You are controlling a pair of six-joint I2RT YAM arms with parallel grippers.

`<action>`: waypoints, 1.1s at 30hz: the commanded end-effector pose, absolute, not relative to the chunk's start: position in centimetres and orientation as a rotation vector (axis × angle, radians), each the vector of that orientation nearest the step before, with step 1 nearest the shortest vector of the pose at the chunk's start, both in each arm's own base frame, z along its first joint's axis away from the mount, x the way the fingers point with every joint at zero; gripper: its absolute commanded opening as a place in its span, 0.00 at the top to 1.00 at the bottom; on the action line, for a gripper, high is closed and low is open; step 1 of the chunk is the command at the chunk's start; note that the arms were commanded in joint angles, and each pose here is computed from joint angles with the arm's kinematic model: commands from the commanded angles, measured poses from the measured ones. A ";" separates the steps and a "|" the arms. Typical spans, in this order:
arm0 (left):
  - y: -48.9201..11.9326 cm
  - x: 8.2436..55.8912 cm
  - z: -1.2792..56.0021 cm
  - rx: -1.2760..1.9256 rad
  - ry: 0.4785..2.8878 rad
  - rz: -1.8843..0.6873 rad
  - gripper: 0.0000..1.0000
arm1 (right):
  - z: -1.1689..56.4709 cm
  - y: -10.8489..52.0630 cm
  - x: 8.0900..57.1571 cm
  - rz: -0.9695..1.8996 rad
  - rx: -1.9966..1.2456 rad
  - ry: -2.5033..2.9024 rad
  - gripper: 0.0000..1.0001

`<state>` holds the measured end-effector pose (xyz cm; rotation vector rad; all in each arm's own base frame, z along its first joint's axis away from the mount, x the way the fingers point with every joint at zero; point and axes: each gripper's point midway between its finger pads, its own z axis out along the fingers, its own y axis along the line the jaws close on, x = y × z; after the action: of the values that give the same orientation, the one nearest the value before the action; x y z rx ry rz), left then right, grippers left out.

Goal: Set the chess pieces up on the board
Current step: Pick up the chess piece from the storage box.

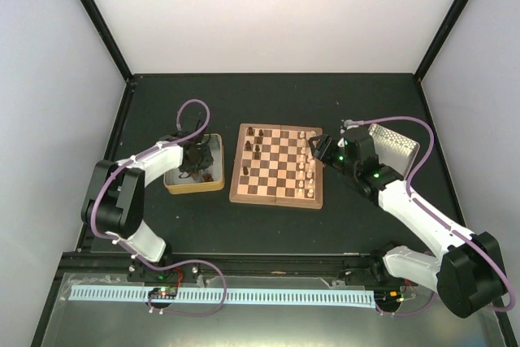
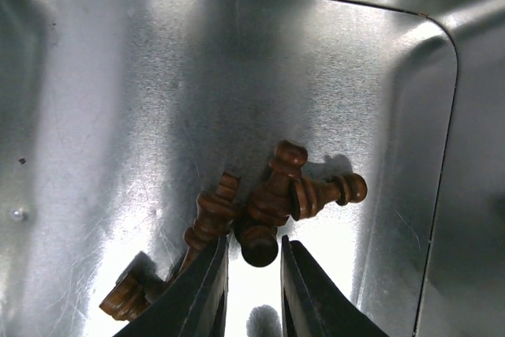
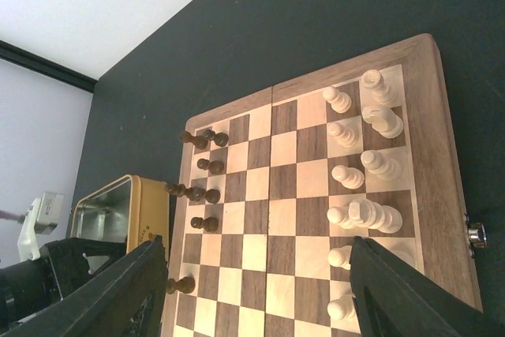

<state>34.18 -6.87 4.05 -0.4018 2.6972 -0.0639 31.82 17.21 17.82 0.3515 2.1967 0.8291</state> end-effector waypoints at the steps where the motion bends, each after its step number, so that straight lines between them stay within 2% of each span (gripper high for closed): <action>1: -7.2 36.1 4.7 -0.364 2.669 -0.095 0.81 | 18.0 17.1 31.8 0.841 0.352 2.182 0.36; 7: -7.1 36.3 4.2 -0.367 2.680 -0.079 0.85 | 18.0 17.0 31.7 0.835 0.356 2.181 0.36; 12: -6.9 36.4 4.6 -0.367 2.663 -0.075 0.94 | 18.2 16.8 31.6 0.828 0.358 2.178 0.35; 21: -6.6 36.3 9.1 -0.369 2.582 -0.091 0.94 | 18.3 16.8 31.7 0.830 0.361 2.173 0.35; 26: -8.6 36.5 11.7 -0.299 2.554 -0.231 0.94 | 18.2 16.8 31.6 0.832 0.362 2.174 0.35; 33: -15.7 36.2 15.6 -0.027 2.482 -0.560 0.92 | 18.1 16.8 31.7 0.836 0.370 2.174 0.35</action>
<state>35.95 -10.80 11.58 -0.2307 2.5626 -0.3287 31.56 17.14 18.05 0.3523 2.1884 0.8391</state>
